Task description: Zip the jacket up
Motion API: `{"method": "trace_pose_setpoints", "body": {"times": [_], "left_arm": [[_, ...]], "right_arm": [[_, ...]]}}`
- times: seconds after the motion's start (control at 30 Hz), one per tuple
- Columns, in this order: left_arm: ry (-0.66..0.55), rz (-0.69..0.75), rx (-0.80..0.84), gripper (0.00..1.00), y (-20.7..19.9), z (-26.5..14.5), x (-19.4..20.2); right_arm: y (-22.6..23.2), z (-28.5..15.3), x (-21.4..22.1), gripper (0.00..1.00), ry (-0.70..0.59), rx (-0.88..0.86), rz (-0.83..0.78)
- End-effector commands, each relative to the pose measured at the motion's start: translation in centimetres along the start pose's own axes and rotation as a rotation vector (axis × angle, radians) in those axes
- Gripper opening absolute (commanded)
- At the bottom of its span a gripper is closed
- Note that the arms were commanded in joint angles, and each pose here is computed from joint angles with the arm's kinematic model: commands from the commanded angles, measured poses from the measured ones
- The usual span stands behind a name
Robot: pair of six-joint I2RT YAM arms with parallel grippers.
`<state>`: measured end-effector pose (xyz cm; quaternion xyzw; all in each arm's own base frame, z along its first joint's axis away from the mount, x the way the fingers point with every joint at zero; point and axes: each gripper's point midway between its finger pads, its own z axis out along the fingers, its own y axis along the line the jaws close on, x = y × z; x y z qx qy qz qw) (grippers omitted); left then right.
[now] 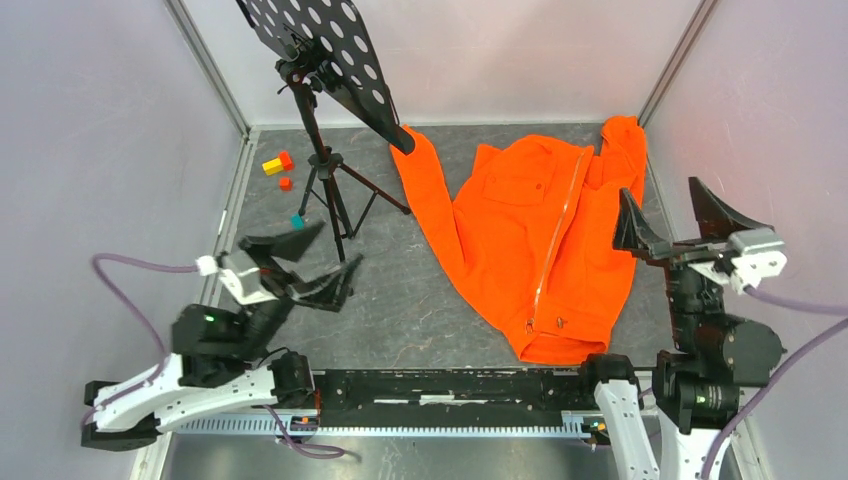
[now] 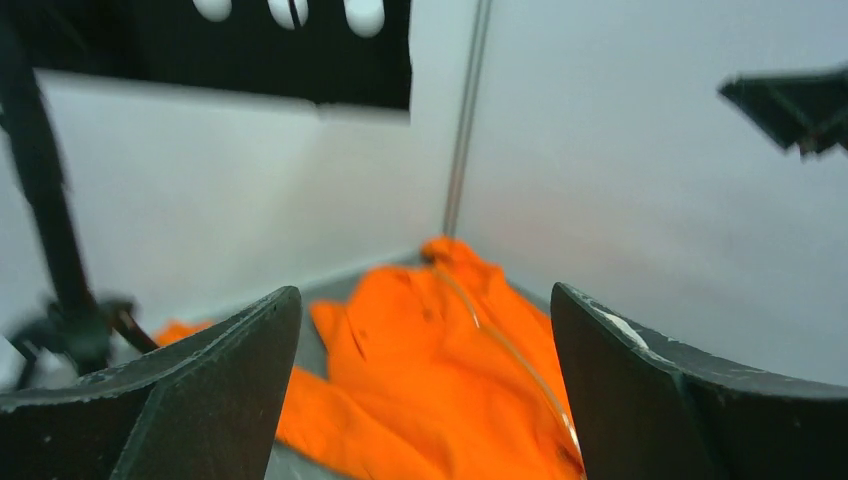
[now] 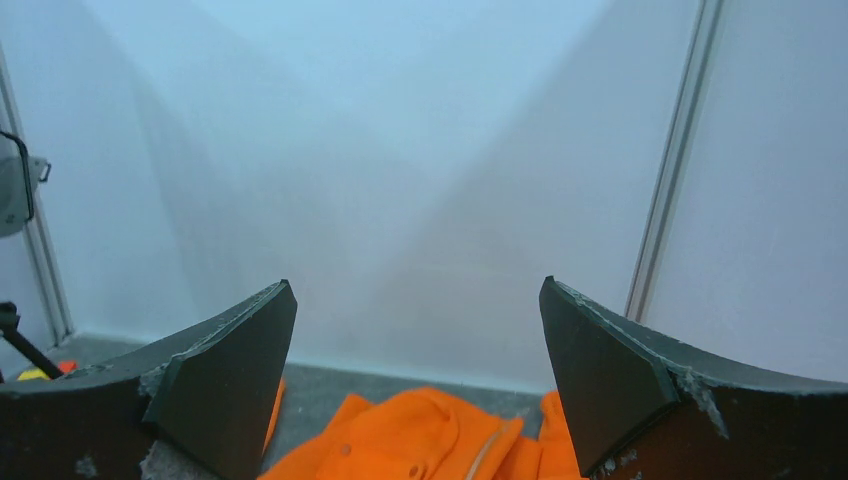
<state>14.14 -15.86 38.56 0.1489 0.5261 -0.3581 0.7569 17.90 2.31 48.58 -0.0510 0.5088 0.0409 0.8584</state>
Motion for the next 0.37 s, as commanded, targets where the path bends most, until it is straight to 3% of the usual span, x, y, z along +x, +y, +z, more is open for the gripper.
{"method": "trace_pose_setpoints", "body": {"times": [0.0,0.23,0.33], "left_arm": [[-0.148,0.213,-0.026,1.00,0.9,1.4,-8.8],[-0.304,0.255,0.009,1.00,-0.2,2.6,-16.8],[-0.357,0.265,0.028,1.00,-0.5,2.5,-19.2]], "right_arm": [[-0.9,-0.5,-2.9,0.98,-0.137,0.055,-0.033],[-2.2,-3.2,-4.2,0.98,-0.274,0.156,-0.007],[-2.6,-3.3,-3.8,0.98,-0.252,0.176,-0.028]]}}
